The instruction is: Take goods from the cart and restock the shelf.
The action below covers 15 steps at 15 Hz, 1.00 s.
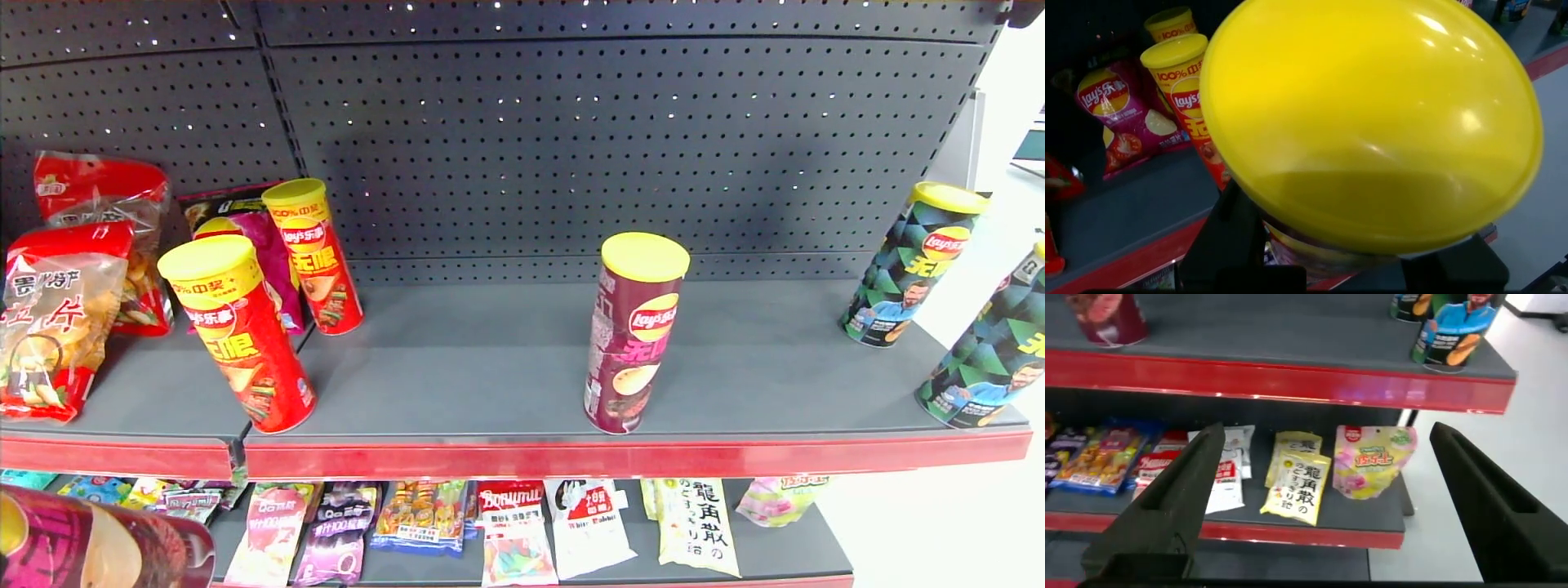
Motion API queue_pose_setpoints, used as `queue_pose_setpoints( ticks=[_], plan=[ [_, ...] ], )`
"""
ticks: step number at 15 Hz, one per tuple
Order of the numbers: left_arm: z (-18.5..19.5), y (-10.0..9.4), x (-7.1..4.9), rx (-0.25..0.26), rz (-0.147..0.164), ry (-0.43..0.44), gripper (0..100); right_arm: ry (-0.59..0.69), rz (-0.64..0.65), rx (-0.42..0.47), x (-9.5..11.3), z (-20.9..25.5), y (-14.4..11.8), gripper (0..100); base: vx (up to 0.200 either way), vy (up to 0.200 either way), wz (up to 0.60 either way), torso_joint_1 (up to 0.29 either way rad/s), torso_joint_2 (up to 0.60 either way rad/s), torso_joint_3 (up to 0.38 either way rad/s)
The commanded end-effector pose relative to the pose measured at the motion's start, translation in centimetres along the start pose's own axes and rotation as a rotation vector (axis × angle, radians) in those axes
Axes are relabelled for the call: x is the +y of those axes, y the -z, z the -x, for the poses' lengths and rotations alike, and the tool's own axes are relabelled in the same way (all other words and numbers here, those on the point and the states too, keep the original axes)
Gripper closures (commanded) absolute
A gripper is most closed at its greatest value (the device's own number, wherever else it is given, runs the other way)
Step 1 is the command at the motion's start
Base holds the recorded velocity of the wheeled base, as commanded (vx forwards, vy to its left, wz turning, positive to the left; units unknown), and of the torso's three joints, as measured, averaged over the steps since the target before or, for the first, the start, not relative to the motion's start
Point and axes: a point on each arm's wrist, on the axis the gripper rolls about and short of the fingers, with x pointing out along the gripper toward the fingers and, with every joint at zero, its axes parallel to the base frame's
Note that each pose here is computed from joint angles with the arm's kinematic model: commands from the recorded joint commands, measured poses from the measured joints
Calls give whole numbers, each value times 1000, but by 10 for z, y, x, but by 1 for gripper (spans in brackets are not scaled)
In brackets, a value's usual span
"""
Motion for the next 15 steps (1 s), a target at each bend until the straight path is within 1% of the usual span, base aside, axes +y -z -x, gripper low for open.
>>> queue_pose_setpoints(
  ticks=[1,5,6,10,15],
  plan=[
    [2,0,-2,-9,-7,-2,100,-47,3,-46,0,5,4,0,0,0,0,0,0,0],
    [2,3,-3,-7,-5,12,100,-6,-51,-45,-1,5,5,0,0,0,0,0,0,0],
    [2,3,-3,-6,-3,28,100,-5,-59,-45,-1,5,5,0,0,0,0,0,0,0],
    [1,3,-2,-4,-1,28,100,13,-59,-46,-1,6,5,0,0,0,0,0,0,0],
    [0,3,-1,1,2,24,100,13,-59,-46,-1,6,5,0,0,0,-600,4,0,0]
  ],
)
